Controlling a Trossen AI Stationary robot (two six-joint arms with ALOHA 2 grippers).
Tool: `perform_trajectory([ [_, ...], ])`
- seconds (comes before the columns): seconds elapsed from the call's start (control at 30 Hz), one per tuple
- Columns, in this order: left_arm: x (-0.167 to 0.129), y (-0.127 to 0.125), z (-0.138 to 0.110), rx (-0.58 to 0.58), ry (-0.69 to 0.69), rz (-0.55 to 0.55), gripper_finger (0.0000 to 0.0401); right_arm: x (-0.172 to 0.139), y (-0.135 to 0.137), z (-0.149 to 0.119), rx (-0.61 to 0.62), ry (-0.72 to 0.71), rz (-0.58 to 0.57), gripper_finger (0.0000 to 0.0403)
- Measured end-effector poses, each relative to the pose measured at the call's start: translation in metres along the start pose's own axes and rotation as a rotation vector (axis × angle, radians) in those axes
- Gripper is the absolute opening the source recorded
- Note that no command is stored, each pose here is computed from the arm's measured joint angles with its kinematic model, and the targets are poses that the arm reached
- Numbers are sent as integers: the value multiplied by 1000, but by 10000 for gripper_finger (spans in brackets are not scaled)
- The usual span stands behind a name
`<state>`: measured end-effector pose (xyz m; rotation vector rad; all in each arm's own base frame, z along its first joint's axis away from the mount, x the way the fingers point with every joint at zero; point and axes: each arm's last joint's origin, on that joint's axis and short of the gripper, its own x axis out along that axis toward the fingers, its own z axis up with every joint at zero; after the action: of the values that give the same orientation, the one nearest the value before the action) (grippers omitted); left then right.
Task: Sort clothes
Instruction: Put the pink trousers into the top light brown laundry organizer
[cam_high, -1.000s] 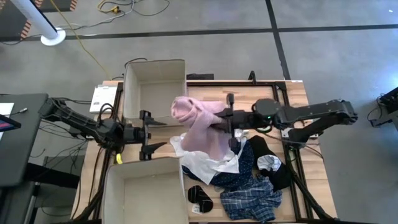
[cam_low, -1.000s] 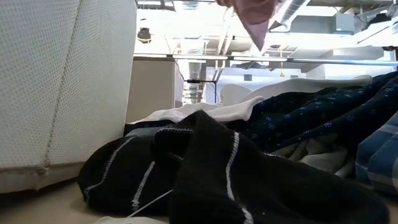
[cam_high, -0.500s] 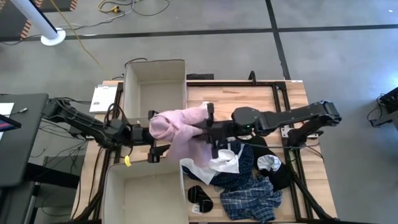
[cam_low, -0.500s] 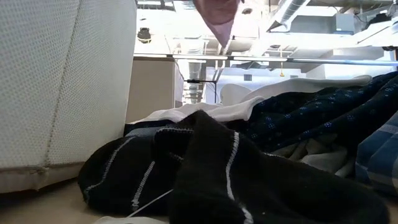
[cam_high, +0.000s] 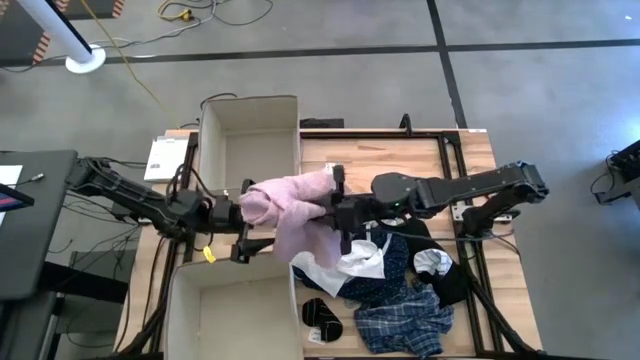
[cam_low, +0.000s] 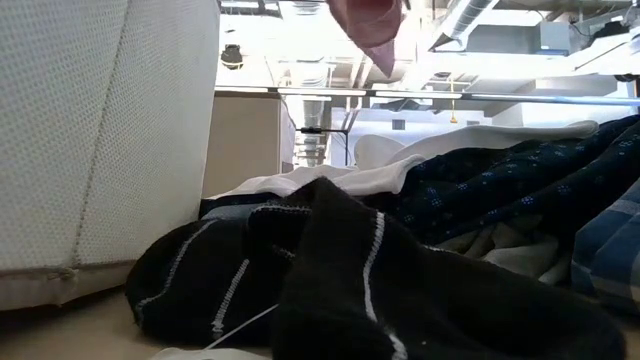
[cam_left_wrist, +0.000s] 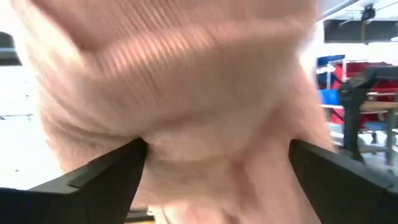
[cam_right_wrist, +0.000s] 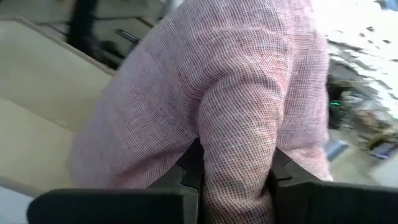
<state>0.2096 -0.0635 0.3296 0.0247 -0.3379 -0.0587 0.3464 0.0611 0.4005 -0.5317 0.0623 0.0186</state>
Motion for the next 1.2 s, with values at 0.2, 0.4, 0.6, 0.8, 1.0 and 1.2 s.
perform_trajectory([
  [0.2, -5, 2, 6, -36, -4, -11, 398, -10, -13, 4, -37, 59, -168, 85],
  [0.4, -4, 4, 6, -5, -14, 70, 400, -9, -23, 2, -61, 113, -324, 85],
  [0.6, 5, 11, 1, 54, -55, 213, 400, 2, -18, 3, -42, 33, -305, 84],
  [0.8, 16, 20, -11, 106, -73, 291, 400, 28, 2, -12, -58, 30, -250, 84],
  [1.0, 16, 18, -10, 106, -79, 214, 400, 27, 10, -11, -40, 23, -170, 83],
  [1.2, 15, 12, -3, 170, -120, 111, 400, 22, 10, -8, 16, -17, -53, 83],
])
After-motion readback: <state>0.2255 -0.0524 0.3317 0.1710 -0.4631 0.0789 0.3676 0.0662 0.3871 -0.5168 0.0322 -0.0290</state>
